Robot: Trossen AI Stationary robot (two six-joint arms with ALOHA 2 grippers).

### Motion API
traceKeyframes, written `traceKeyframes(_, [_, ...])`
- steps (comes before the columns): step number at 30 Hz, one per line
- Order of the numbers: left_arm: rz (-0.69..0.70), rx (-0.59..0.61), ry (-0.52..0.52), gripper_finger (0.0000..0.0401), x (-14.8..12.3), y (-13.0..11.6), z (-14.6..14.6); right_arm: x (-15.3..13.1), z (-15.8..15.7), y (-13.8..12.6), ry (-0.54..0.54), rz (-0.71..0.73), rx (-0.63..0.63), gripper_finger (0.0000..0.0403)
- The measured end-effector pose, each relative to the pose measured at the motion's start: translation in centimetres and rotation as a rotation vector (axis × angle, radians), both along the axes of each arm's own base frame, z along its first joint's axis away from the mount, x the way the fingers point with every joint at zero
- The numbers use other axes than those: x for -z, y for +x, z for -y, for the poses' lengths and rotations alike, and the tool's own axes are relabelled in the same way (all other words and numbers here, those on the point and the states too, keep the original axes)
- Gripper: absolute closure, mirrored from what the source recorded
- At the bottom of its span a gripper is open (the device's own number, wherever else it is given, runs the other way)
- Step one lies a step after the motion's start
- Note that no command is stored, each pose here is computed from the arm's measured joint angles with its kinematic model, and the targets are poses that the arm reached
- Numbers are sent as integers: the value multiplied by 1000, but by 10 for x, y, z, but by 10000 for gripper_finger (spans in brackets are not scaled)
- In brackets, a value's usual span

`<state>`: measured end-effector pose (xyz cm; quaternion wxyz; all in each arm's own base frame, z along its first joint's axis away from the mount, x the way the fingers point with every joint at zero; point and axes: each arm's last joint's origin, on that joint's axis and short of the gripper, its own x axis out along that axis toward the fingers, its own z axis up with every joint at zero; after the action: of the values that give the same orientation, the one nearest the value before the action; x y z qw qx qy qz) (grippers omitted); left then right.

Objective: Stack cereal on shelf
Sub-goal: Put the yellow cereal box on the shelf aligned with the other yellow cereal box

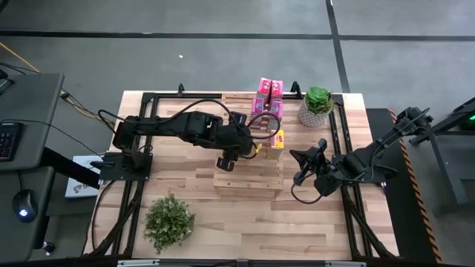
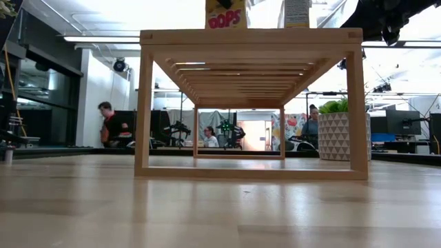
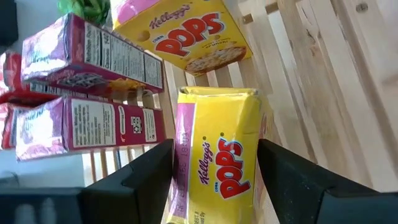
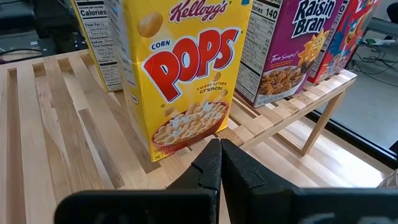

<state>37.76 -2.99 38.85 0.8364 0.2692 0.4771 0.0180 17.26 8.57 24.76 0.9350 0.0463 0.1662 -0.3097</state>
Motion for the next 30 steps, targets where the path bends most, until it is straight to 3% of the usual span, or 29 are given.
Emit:
traceKeyframes(4, [12, -31, -20, 178, 0, 0, 0, 0, 0, 0, 0, 0, 0, 403])
traceKeyframes(15, [-14, 25, 26, 172, 0, 0, 0, 0, 0, 0, 1, 0, -1, 403])
traceKeyframes(25, [-9, 11, 117, 68, -1, -1, 3, 0, 0, 0, 2, -1, -2, 403])
traceKeyframes(30, [-9, 41, 130, 51, -7, -6, 13, 0, 0, 0, 3, 0, -2, 403])
